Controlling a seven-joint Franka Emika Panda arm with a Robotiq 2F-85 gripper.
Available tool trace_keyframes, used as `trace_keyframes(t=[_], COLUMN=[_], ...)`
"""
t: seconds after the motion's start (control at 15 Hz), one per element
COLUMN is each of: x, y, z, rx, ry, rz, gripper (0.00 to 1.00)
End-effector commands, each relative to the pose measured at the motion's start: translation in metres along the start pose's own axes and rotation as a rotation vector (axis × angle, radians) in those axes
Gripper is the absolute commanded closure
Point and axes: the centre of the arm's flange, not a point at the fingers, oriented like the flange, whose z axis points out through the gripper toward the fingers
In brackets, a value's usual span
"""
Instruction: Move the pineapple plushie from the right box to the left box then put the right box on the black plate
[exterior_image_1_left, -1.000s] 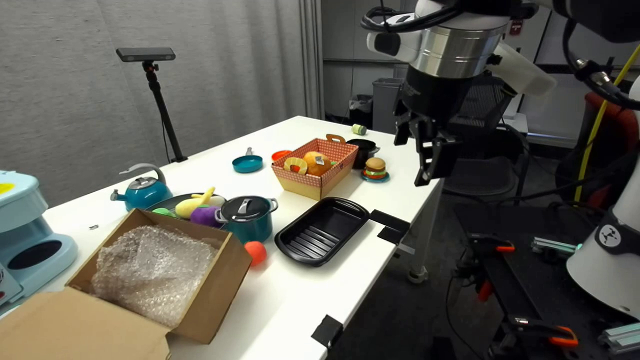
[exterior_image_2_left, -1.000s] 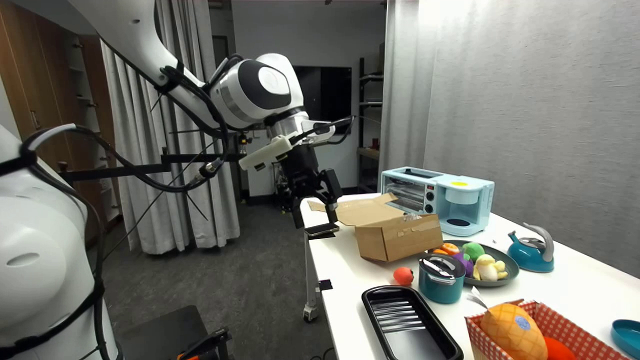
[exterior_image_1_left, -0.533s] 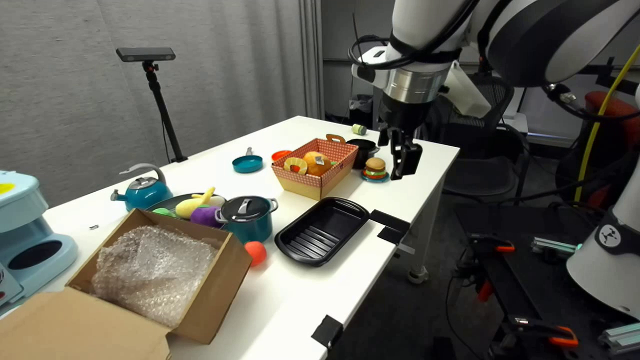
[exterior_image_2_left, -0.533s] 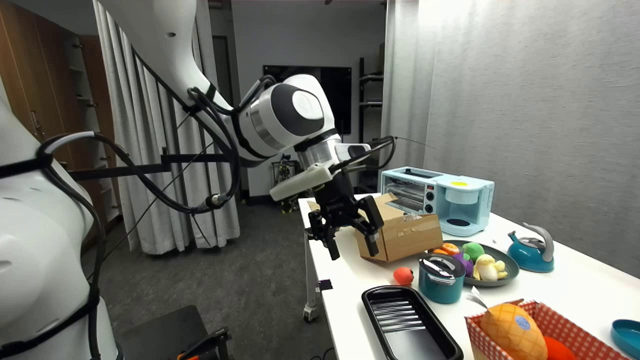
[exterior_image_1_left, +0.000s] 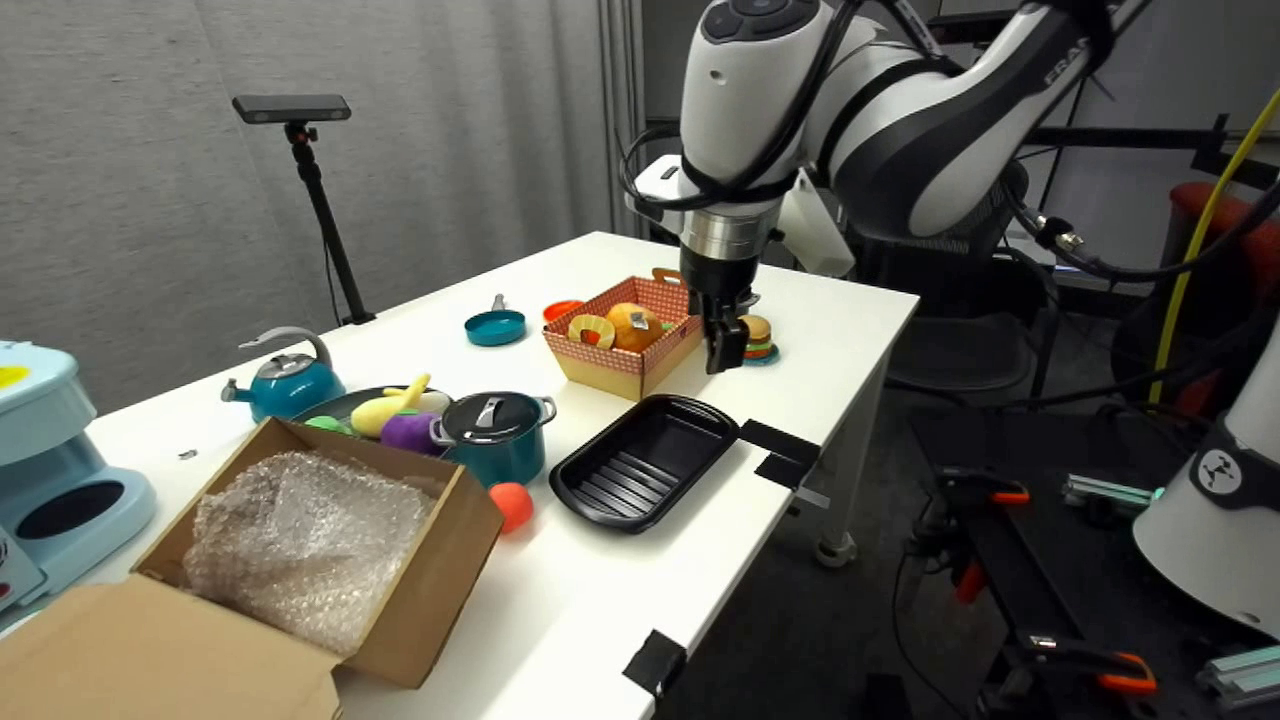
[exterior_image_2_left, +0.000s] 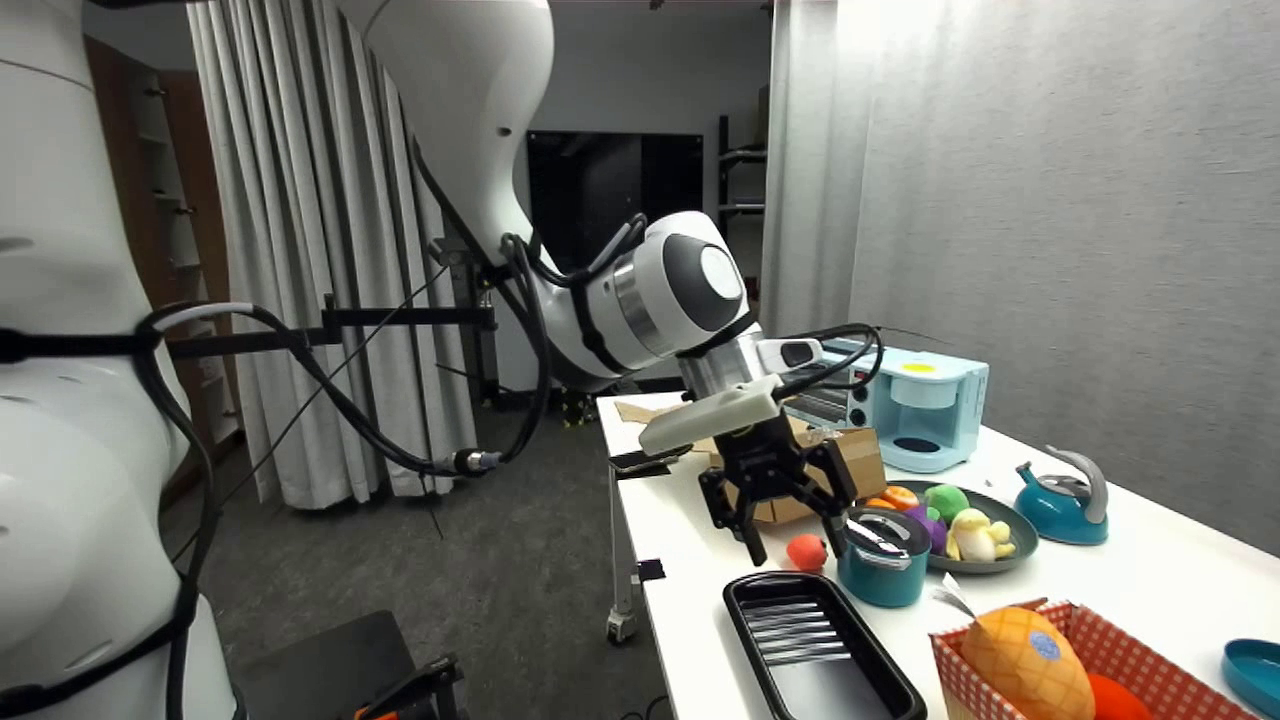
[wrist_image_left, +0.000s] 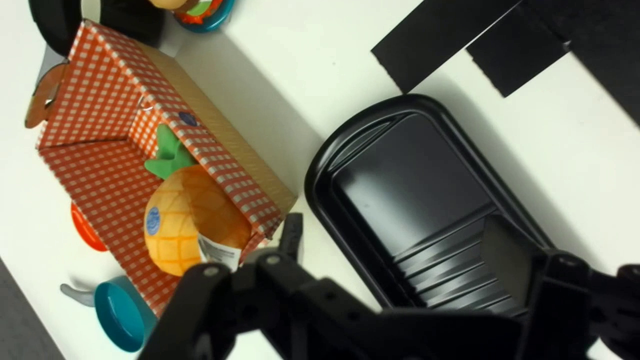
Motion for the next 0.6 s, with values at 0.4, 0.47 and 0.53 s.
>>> trace_keyframes(t=[0.4, 0.47, 0.53], x=[0.063, 0.066, 0.068], y=[0.07, 0.078, 0.085], z=[0.049, 0.053, 0.057], rx=[-0.142, -0.151, -0.158], ry=[-0.002, -0.005, -0.008], rz=[0.144, 0.169, 0.194], gripper=[0.0, 0.0, 0.0])
